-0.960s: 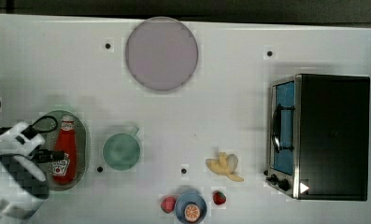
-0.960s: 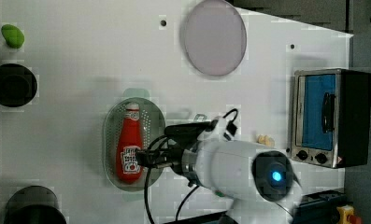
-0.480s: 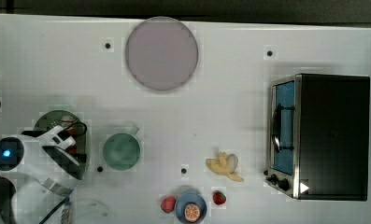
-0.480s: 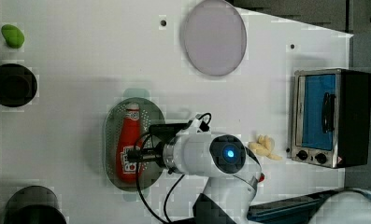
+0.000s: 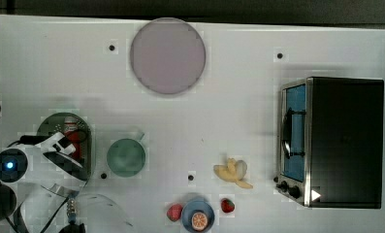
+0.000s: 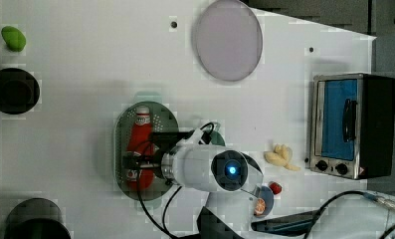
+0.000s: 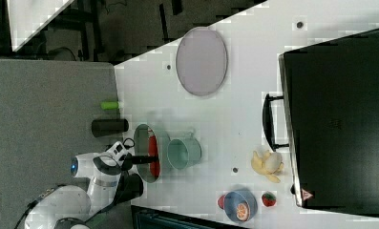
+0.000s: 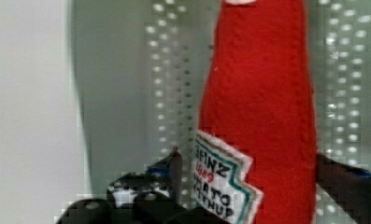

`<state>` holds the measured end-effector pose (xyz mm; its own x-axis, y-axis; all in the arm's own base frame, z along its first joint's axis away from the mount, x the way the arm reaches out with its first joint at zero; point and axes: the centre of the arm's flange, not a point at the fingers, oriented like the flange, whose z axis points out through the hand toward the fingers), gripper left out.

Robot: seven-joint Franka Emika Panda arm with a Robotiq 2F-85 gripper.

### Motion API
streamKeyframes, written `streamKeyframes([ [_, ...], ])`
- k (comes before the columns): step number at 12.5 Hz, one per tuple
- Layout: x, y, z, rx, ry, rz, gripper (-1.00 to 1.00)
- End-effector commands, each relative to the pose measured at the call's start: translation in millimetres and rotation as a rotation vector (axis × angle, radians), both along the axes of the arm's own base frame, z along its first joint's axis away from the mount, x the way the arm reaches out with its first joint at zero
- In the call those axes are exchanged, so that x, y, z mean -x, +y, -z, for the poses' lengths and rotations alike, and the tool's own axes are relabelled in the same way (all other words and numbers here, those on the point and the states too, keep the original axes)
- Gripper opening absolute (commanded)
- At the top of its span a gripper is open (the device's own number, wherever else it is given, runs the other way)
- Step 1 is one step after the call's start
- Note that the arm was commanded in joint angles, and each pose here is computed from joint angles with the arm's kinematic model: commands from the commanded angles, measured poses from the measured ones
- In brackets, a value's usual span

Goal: Pick ketchup from strainer and place it on the table

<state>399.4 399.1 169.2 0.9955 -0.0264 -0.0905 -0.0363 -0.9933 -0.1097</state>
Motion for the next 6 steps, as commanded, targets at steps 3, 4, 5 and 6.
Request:
streamKeyframes([
  [3,-7.5,2.0,-9.0,0.016,-0.038,0.052,0.13],
  [4,-9.3,2.2,-19.2,0.011,-0.053,0.055,0.13],
  [5,-8.9,3.8,-33.9,0.001,-0.062,0.065,0.13],
  [6,-8.1,7.9,-53.9,-0.026,-0.063,0.094,0.13],
])
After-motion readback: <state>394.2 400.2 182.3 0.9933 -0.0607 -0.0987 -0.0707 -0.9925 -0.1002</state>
